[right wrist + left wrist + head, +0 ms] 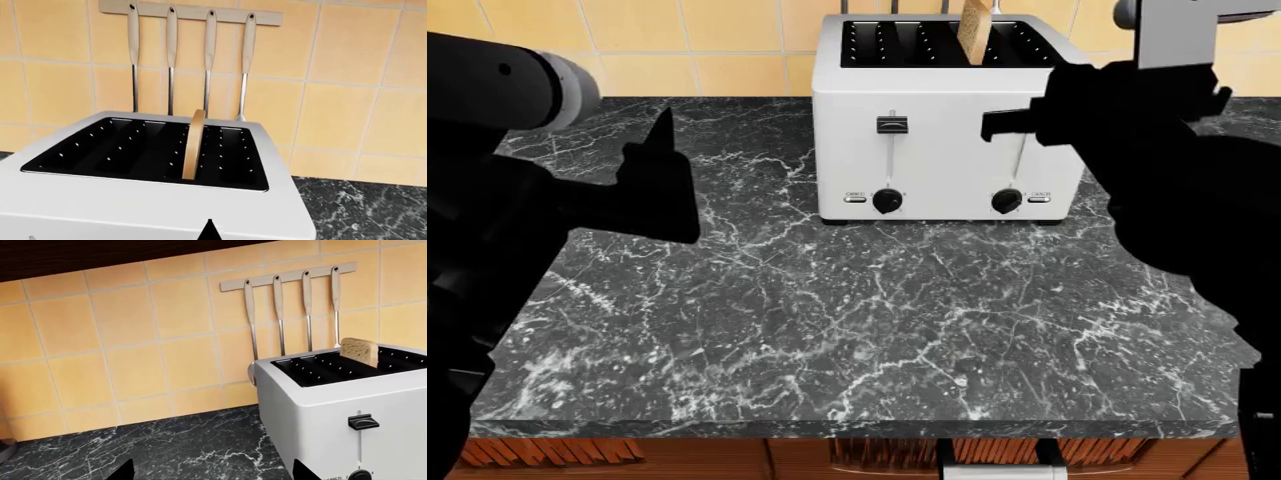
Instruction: Push down the lever of the toaster to turn it on.
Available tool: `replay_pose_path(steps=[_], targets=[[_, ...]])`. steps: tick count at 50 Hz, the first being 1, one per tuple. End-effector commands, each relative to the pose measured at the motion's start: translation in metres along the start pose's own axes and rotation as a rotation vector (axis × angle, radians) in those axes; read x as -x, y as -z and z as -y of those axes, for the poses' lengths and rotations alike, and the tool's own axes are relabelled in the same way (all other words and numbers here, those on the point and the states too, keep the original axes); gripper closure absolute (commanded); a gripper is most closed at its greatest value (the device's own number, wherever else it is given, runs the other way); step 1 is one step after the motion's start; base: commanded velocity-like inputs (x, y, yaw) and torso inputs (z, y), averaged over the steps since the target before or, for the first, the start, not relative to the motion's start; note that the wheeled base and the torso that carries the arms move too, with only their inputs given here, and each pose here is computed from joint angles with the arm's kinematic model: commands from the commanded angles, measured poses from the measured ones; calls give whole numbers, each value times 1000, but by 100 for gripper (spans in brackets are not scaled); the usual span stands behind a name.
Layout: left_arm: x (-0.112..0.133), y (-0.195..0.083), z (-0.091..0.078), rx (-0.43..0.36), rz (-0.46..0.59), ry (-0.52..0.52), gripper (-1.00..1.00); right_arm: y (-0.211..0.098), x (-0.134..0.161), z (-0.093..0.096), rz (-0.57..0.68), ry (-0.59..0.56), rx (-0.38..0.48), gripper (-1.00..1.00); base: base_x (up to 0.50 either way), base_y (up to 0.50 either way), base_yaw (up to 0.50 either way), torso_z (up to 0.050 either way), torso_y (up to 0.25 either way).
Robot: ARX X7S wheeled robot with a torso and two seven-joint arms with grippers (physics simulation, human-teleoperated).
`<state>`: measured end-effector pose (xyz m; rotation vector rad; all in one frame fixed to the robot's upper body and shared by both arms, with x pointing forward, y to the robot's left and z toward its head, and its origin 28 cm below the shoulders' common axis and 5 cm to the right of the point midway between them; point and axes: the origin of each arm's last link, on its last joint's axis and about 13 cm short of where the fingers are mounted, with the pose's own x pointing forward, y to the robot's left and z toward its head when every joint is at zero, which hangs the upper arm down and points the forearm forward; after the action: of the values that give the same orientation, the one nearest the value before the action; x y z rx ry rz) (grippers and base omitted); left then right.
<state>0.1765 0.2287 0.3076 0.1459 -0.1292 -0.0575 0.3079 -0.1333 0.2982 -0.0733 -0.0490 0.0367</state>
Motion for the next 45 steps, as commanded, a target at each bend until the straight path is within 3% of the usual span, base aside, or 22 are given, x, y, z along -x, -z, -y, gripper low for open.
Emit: replay_pose_path(steps=[1,45], targets=[[1,6,0,1,0,-3,-100,-3,-3,-1,3,-4,2,100,0,0,0,0,0],[1,-1,-3,-1,-3,-6,-100,9,-28,3,-36,21,-8,100,0,0,0,0,0]])
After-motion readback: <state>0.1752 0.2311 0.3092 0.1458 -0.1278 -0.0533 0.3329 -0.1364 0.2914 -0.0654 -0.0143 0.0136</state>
